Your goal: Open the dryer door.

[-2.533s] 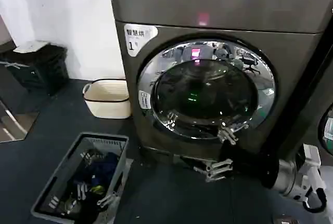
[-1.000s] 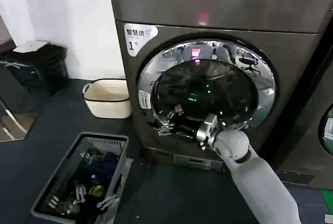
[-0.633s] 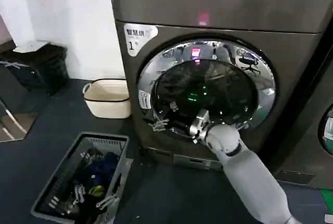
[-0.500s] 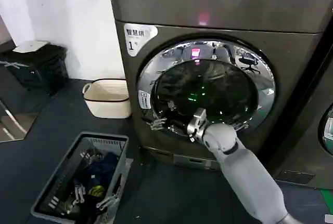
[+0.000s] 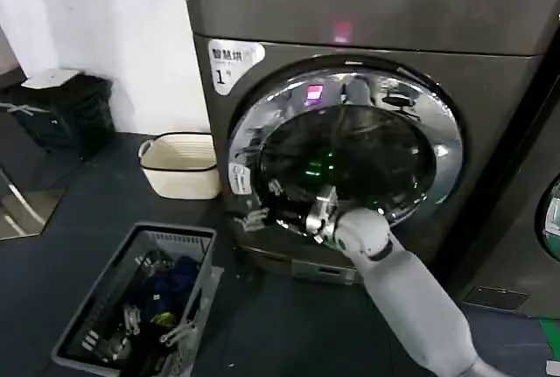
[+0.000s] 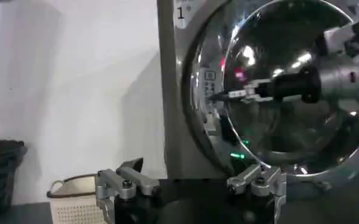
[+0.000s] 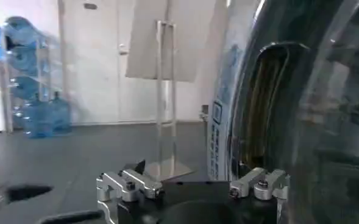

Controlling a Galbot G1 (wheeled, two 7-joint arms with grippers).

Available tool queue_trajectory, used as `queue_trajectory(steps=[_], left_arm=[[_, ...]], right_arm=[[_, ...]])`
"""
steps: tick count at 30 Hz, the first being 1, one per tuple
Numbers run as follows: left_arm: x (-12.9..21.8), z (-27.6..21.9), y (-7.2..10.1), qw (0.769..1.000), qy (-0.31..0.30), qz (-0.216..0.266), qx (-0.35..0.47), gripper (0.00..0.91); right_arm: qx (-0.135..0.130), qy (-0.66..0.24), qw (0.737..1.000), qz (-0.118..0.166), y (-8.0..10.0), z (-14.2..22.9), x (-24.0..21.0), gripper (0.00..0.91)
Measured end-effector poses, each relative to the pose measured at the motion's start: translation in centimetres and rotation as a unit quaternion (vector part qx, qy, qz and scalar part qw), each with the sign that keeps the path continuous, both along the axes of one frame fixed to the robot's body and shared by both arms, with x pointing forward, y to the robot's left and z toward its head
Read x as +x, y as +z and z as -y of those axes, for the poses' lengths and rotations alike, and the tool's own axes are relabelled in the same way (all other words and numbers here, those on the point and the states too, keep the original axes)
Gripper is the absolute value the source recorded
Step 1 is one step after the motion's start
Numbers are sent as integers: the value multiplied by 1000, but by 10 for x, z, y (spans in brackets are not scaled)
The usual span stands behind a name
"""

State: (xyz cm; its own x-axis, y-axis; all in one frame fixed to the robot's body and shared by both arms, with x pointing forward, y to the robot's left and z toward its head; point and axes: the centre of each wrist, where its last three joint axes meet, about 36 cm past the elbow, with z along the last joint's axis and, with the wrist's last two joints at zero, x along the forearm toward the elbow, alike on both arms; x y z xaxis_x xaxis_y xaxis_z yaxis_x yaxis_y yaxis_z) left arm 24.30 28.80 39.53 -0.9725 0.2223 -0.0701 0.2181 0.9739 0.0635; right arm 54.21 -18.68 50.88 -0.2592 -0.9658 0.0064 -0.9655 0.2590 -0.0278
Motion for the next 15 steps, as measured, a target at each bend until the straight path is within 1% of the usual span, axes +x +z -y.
queue_trajectory(steps=[6,9,11,15], left_arm=[[18,-22,24,1000,3,-27,-2,907],[26,-35,33,1000,7,-26,-2,907],[31,-43,35,1000,12,-20,1,907],[41,-58,42,1000,4,-8,-2,907]], right_arm=[[7,62,998,-2,-4,18,-14,907],[5,85,996,-3,-5,26,-22,907],[3,102,995,-3,-6,31,-28,907],[1,132,991,-2,-7,39,-39,907]])
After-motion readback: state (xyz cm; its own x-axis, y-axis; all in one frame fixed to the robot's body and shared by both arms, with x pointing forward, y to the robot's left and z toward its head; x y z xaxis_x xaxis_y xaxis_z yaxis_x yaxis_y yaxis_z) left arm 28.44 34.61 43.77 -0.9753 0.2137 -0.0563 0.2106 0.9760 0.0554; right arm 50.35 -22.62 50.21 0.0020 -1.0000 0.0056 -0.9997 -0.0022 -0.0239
